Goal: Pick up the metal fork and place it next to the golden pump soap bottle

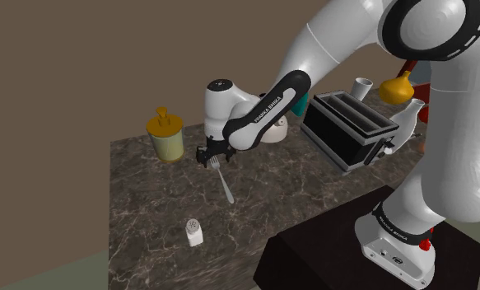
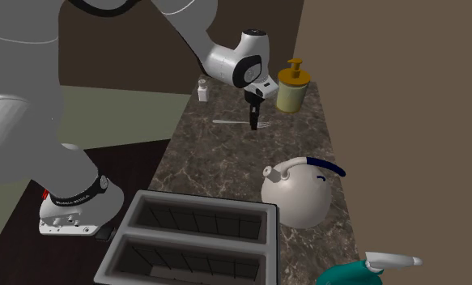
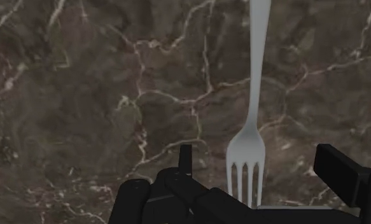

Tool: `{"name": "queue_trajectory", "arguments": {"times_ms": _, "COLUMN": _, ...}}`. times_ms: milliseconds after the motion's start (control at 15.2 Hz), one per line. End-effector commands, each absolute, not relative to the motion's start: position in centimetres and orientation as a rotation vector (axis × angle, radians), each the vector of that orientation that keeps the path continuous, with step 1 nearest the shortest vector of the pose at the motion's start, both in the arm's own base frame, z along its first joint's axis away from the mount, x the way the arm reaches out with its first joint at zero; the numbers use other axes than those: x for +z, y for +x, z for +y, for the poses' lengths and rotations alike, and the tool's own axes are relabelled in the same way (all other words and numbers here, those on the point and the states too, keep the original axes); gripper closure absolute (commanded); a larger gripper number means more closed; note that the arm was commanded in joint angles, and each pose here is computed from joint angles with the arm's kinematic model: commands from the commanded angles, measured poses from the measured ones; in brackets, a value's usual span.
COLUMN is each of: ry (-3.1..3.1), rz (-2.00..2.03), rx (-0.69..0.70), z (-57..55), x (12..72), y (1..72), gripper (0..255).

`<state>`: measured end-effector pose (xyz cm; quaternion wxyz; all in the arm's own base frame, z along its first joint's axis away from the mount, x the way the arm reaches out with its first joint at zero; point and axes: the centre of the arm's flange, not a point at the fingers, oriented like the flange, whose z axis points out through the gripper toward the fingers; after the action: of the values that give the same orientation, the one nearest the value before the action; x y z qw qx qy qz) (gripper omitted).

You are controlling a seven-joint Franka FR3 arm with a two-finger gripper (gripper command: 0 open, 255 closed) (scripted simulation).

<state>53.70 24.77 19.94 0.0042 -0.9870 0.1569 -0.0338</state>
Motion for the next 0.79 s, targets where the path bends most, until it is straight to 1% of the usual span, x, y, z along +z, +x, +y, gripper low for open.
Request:
{"name": "queue_trajectory", "arguments": {"times_ms": 0, "ry": -3.093, "rz": 0.491, "rx": -0.106, "z": 24.8, "x": 21.3, "y": 53.6, "gripper": 0}}
{"name": "queue_trajectory", "arguments": {"times_ms": 198, "ry": -3.093, "rz": 0.491, "rx": -0.106, "z": 24.8, "x": 24.9, "y": 53.4, "gripper": 0}}
{"name": "queue_trajectory", "arguments": {"times_ms": 726, "ry": -3.093, "rz": 0.491, "rx": -0.106, "z": 24.8, "x": 24.9, "y": 53.4, "gripper": 0}}
